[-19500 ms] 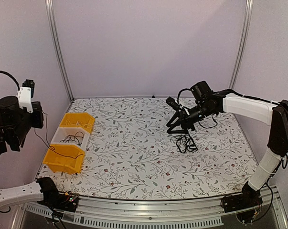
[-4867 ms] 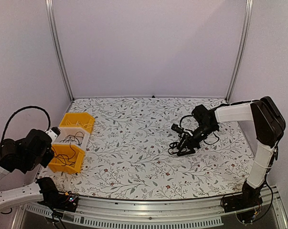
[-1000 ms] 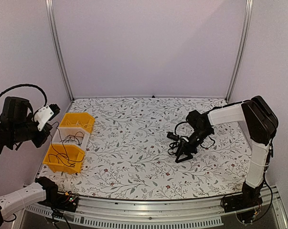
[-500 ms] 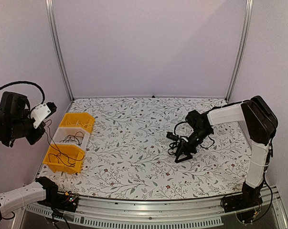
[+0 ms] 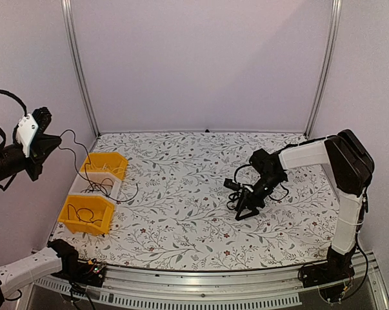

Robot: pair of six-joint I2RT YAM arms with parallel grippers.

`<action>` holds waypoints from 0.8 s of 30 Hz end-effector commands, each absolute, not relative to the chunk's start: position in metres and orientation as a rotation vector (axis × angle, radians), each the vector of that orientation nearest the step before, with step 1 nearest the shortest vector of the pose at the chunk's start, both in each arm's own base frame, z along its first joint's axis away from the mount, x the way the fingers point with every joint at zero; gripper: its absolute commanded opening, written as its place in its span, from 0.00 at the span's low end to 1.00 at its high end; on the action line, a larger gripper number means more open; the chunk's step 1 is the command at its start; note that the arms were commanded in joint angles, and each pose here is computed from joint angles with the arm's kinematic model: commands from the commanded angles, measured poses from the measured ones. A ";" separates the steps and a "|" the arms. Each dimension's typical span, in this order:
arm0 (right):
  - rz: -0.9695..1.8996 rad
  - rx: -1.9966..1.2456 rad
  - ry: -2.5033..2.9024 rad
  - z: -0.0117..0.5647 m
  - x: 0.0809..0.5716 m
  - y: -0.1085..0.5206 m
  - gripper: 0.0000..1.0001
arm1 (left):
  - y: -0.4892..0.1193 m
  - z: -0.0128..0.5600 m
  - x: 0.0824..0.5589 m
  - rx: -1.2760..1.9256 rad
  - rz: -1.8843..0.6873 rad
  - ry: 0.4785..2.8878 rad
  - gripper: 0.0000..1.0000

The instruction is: Untangle the cables

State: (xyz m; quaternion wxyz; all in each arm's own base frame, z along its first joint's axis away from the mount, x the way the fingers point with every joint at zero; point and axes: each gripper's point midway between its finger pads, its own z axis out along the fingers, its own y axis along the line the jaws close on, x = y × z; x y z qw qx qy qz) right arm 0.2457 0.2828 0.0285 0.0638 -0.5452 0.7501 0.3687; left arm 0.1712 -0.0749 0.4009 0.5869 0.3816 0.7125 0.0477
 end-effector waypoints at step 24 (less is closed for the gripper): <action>1.085 -1.712 2.317 0.009 0.237 0.283 0.72 | -0.028 0.319 0.169 0.920 0.383 1.952 0.00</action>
